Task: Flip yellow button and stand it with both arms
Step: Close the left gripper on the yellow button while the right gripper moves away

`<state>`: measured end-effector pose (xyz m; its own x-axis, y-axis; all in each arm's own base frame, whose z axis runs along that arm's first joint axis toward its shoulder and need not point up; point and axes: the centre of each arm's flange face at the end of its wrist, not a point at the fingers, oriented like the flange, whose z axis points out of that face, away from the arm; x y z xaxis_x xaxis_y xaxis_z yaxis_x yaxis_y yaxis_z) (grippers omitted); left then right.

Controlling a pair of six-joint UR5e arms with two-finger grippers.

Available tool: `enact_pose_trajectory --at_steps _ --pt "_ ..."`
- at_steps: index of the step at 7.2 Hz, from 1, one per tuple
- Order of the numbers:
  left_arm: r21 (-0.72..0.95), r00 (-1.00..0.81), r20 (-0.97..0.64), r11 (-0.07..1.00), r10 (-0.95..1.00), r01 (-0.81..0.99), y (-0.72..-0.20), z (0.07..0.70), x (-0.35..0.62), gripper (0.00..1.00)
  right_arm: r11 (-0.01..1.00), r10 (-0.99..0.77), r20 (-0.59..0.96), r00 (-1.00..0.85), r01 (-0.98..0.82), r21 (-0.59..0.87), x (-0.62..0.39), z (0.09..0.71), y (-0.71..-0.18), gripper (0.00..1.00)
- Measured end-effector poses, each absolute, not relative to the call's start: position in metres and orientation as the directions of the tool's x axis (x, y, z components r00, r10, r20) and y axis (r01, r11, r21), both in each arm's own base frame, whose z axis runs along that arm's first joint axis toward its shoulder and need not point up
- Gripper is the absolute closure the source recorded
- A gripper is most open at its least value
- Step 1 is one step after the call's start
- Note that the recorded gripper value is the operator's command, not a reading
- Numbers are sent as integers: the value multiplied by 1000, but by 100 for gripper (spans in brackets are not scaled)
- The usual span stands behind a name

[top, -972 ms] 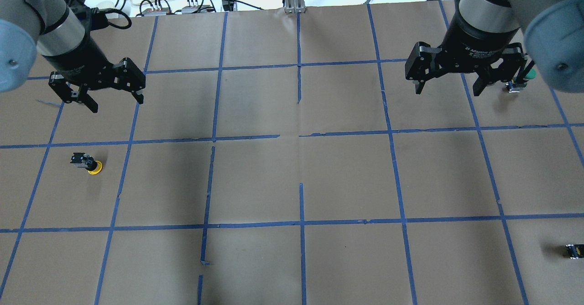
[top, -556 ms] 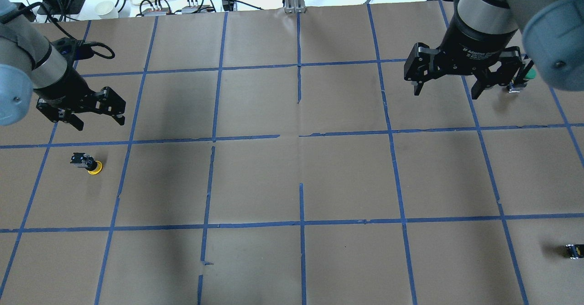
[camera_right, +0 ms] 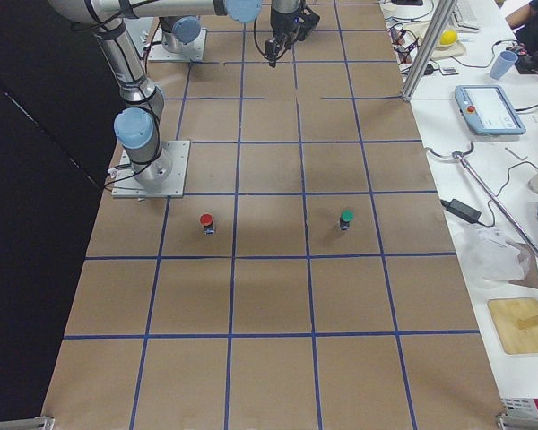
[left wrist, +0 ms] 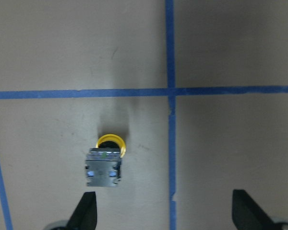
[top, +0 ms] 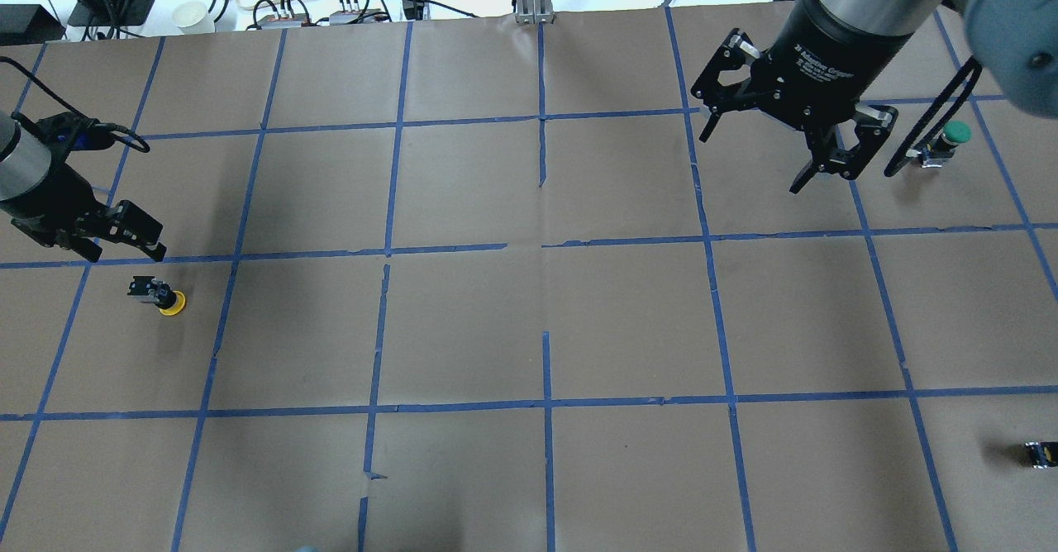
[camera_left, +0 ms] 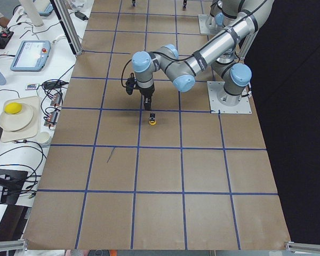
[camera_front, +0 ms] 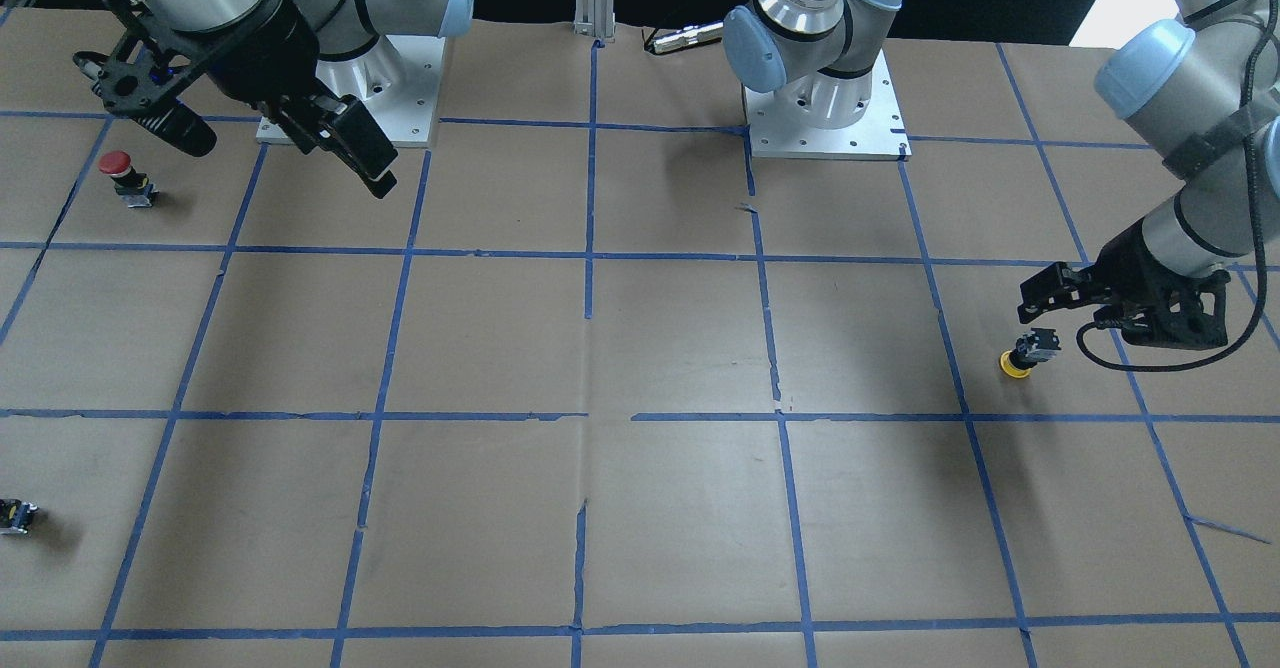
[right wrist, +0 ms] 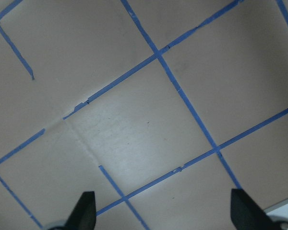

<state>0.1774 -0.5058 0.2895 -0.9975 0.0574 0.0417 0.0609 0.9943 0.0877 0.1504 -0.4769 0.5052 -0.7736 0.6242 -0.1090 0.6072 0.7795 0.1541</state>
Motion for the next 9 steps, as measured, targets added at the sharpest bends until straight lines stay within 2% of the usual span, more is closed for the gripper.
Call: enact_pose_trajectory --at_steps 4,5,7,8,9 --pt "91 -994 57 991 94 99 -505 232 197 1 680 728 -141 -671 683 265 158 504 -489 0" --pt "105 -993 69 989 94 101 -503 222 196 6 657 749 -139 -648 696 290 158 502 -489 0" --pt "113 -993 73 988 93 101 -503 216 197 65 564 818 -133 -559 734 378 155 500 -490 0" --pt "116 -993 70 988 94 102 -503 216 197 77 515 847 -121 -517 746 422 153 499 -490 0" --pt "118 -993 68 988 95 102 -503 216 197 83 489 862 -115 -494 749 447 152 498 -489 0"
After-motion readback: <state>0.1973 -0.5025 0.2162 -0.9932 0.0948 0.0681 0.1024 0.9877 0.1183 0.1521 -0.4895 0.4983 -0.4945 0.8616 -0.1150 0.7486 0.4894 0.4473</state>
